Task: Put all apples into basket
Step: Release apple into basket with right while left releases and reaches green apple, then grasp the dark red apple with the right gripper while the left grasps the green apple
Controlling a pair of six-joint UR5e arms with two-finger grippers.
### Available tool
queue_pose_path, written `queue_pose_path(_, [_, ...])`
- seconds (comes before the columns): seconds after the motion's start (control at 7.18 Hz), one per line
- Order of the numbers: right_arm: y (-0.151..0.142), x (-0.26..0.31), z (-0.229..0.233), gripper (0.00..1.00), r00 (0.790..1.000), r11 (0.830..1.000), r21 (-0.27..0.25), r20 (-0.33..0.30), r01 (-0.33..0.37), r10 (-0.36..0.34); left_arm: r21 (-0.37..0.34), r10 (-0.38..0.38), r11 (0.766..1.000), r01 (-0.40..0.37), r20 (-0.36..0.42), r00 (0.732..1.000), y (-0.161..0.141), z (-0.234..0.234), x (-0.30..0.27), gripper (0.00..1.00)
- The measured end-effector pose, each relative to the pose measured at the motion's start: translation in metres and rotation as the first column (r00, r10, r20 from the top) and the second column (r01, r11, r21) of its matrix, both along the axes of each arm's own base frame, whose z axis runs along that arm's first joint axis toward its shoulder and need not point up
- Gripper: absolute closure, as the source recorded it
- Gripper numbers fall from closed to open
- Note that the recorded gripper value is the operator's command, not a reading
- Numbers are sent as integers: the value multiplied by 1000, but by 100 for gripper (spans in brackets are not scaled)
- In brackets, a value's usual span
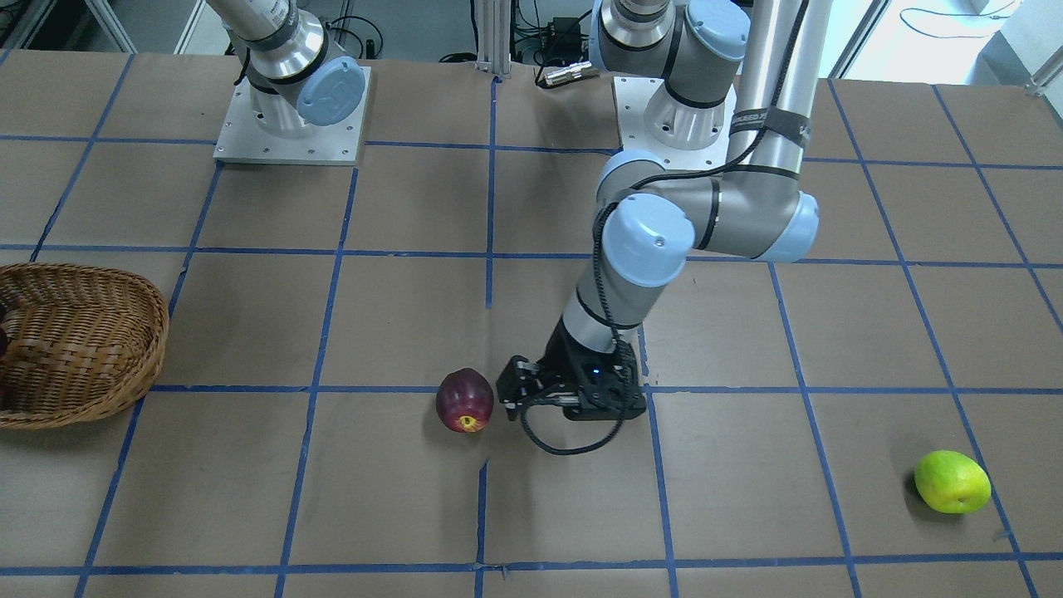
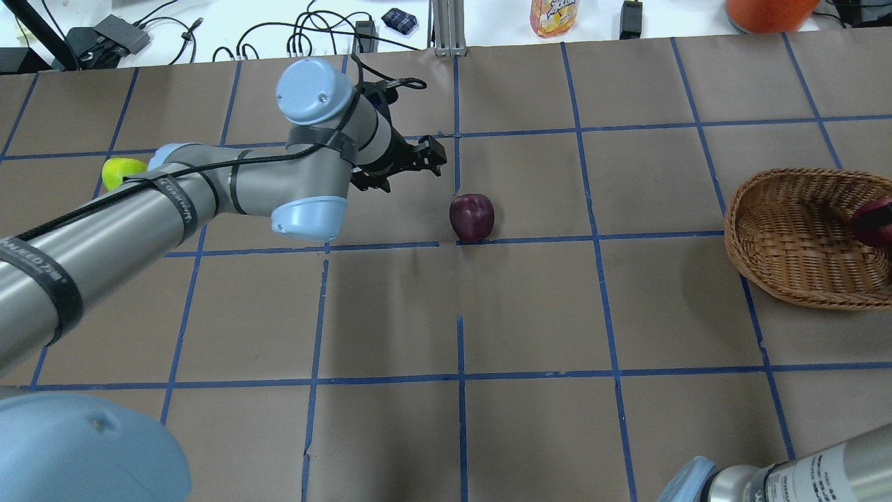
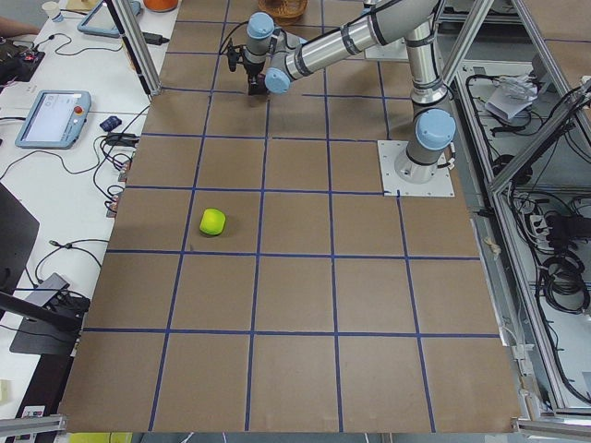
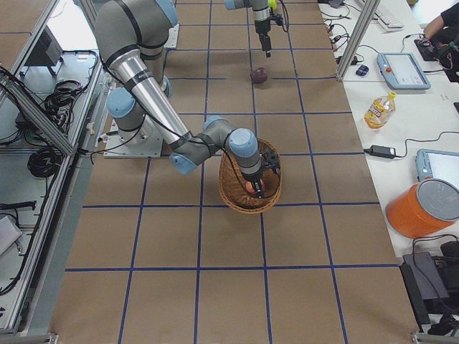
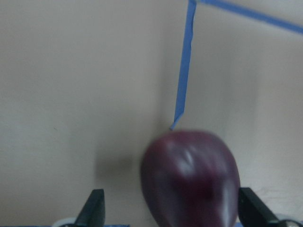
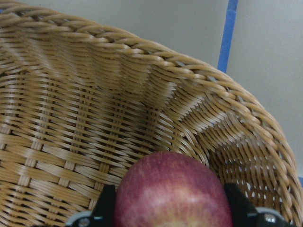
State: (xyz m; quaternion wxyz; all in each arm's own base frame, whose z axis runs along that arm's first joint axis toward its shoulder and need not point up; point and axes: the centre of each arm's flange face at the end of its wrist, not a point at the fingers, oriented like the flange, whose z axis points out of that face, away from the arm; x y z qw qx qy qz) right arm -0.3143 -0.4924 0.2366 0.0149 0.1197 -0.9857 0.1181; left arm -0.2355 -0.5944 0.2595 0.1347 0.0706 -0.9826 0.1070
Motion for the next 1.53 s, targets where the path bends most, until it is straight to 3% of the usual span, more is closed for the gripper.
queue_pose_path(0.28, [3,-1,0,0,1000,1000,4,2,-11,11,25,-83,996,81,80,993,-18,20,128,0])
queue_pose_path(0.56, [-5,34,29,0,999,998,17,-1,-53,53,83,-200,979,188,169,965,-28,28,271,0])
queue_pose_path(0.7, [-17,80,52,0,996,995,36,-7,-91,91,100,-275,961,259,214,937,-39,39,326,0])
queue_pose_path(0.84, [-30,144,67,0,995,993,74,-7,-96,97,128,-350,937,327,282,893,-58,47,368,0])
queue_pose_path(0.97, [-42,208,73,0,999,994,100,-10,-51,52,165,-408,913,373,338,848,-77,45,404,0])
queue_pose_path(1.11, [-51,288,75,0,999,994,106,1,34,-34,189,-441,897,399,358,823,-88,35,444,0])
queue_pose_path(1.39, [-62,429,82,0,984,982,86,49,169,-173,212,-462,886,413,325,825,-97,-9,488,0])
queue_pose_path(1.53, [-62,483,82,0,955,957,87,89,276,-284,213,-460,886,411,308,833,-98,-23,492,0])
